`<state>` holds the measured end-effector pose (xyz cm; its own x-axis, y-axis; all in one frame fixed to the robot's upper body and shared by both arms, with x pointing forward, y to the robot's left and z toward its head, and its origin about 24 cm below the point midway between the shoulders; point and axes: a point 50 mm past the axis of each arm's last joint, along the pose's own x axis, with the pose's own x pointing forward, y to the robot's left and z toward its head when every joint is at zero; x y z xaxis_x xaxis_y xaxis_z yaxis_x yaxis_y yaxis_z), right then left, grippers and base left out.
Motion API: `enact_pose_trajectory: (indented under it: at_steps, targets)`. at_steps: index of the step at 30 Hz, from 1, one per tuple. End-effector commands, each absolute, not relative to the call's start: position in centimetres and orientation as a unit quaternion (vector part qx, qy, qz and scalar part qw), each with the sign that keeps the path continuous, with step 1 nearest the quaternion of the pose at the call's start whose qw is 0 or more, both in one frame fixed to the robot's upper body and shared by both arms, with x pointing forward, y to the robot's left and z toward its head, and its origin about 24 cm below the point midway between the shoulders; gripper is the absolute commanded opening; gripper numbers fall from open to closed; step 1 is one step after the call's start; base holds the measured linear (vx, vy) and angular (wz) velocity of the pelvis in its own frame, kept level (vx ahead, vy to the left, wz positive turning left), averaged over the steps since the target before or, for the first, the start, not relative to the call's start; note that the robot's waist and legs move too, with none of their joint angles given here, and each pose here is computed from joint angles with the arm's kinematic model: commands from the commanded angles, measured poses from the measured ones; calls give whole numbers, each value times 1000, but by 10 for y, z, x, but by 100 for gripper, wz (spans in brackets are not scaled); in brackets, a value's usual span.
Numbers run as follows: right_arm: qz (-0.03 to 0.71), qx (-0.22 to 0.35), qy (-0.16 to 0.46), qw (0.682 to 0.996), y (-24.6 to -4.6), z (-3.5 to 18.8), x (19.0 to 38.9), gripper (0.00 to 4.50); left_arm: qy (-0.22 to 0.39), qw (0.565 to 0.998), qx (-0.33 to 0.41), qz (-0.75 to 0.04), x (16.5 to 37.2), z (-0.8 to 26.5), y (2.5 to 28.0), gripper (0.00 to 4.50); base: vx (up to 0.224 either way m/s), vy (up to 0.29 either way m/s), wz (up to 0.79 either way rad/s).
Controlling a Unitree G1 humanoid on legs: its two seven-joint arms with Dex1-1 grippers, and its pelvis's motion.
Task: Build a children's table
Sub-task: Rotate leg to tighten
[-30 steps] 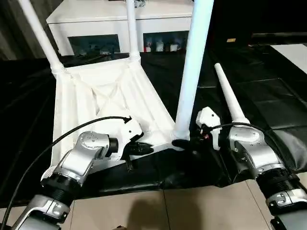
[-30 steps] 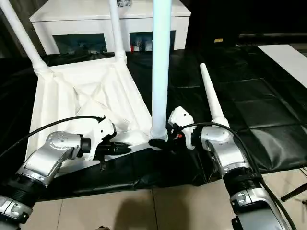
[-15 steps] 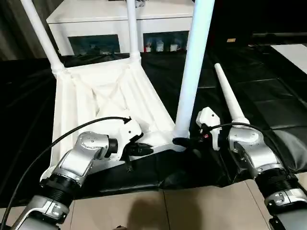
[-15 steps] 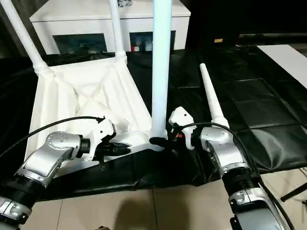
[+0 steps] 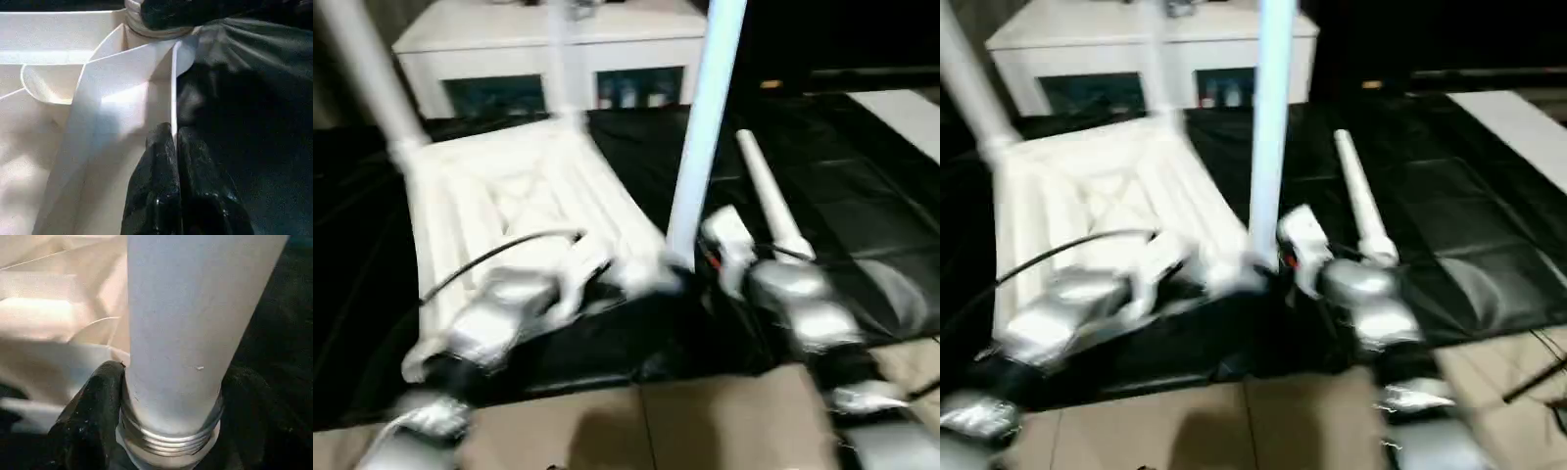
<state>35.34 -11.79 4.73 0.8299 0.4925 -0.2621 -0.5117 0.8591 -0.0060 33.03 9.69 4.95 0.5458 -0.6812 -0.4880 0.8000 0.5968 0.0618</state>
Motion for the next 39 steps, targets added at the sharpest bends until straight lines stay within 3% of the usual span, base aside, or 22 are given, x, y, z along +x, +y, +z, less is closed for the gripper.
enact_pose_trajectory:
  at_steps: [1,5,7,8,10,12,19,23,26,31,39]
  targets:
    - [220,-13,164,962,-118,34,352,264,207,897,140,-364,341,54,105,0,0,0,0]
    - [132,-10,185,974,-93,25,353,264,202,920,160,-296,354,54,94,0,0,0,0]
    - [146,-24,179,973,-79,26,352,264,200,922,167,-287,357,54,91,0,0,0,0]
    - [162,-5,172,972,-75,28,352,264,200,922,167,-287,357,54,91,0,0,0,0]
    - [190,5,143,971,-71,35,353,320,196,920,169,-295,357,55,92,0,0,0,0]
    - [200,-1,124,972,-72,40,354,336,194,917,166,-308,356,55,93,0,0,0,0]
    - [237,-26,98,966,-96,53,359,382,180,885,154,-400,342,57,100,0,0,0,0]
    - [320,-57,90,941,-116,58,352,382,164,852,145,-476,328,59,109,0,0,0,0]
    - [409,-100,88,903,-133,62,339,382,165,819,137,-532,314,61,116,0,0,0,0]
    - [485,-112,107,861,-151,65,325,382,174,832,154,-503,320,61,124,0,0,0,0]
    - [464,-132,101,870,-156,68,324,382,150,879,184,-413,346,68,114,0,0,0,0]
